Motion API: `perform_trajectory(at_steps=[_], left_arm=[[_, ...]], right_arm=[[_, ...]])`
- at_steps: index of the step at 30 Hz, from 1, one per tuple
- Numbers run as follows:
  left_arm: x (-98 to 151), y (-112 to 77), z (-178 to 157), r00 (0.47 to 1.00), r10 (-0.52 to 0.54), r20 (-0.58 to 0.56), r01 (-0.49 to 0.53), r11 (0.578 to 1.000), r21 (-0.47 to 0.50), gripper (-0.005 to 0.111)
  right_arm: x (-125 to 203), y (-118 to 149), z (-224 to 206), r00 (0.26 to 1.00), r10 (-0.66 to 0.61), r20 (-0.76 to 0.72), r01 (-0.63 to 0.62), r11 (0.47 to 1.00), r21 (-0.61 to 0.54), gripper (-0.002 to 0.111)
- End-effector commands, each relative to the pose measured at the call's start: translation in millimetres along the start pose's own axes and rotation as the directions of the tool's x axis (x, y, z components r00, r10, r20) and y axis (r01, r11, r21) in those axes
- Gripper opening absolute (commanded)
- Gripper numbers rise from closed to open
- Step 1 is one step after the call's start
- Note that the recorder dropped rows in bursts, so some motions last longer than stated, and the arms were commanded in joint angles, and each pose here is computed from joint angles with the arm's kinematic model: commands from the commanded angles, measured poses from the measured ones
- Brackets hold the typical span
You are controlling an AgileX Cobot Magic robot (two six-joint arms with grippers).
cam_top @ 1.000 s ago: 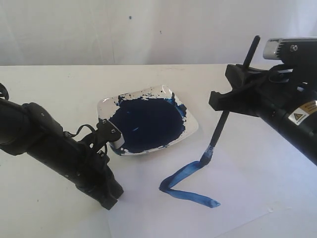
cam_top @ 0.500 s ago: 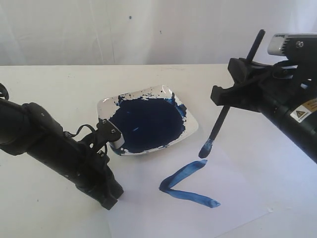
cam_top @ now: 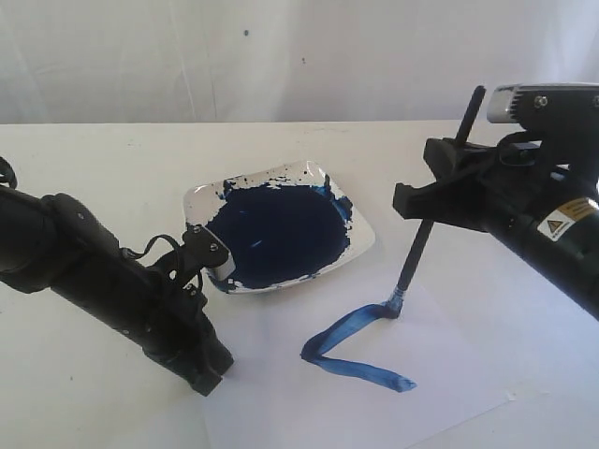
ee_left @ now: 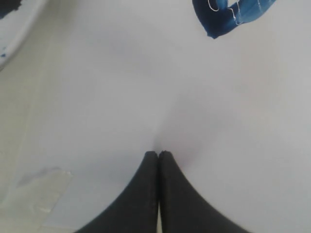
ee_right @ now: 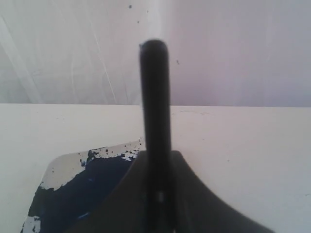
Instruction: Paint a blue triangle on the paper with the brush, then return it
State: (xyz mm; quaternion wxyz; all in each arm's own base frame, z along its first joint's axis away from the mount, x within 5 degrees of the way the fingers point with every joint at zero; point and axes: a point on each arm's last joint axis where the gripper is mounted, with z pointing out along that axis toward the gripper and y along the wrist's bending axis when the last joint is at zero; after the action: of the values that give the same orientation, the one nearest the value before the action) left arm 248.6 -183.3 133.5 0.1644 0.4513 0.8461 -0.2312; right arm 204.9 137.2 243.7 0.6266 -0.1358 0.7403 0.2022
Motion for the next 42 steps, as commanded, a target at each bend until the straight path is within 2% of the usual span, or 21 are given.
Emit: perform_trajectory(at_steps=[1, 6, 25, 42], left_arm=[[2.1, -3.8, 2.7, 1.0, -0.008, -0.014, 0.008, 0.999, 0.033, 0.0], [2.1, -3.8, 2.7, 1.0, -0.008, -0.014, 0.008, 0.999, 0.033, 0.0], [2.2, -4.0, 2.7, 1.0, -0.008, -0.014, 0.008, 0.999, 0.035, 0.0], [2.2, -4.0, 2.7, 1.0, -0.008, -0.014, 0.008, 0.999, 0.035, 0.0]], right_arm=[[-5.3, -0.9, -11.2, 0.998, 0.023, -0.051, -0.023, 1.0, -0.004, 0.0], [-2.5, -0.1, -17.0, 0.991, 0.039, -0.126, -0.041, 0.999, -0.01, 0.0], [-16.3, 2.0, -40.4, 0.99, 0.007, -0.14, -0.014, 0.999, -0.05, 0.0], [-13.8, 4.4, -54.6, 0.972, -0.013, -0.236, -0.007, 0.996, -0.087, 0.0]])
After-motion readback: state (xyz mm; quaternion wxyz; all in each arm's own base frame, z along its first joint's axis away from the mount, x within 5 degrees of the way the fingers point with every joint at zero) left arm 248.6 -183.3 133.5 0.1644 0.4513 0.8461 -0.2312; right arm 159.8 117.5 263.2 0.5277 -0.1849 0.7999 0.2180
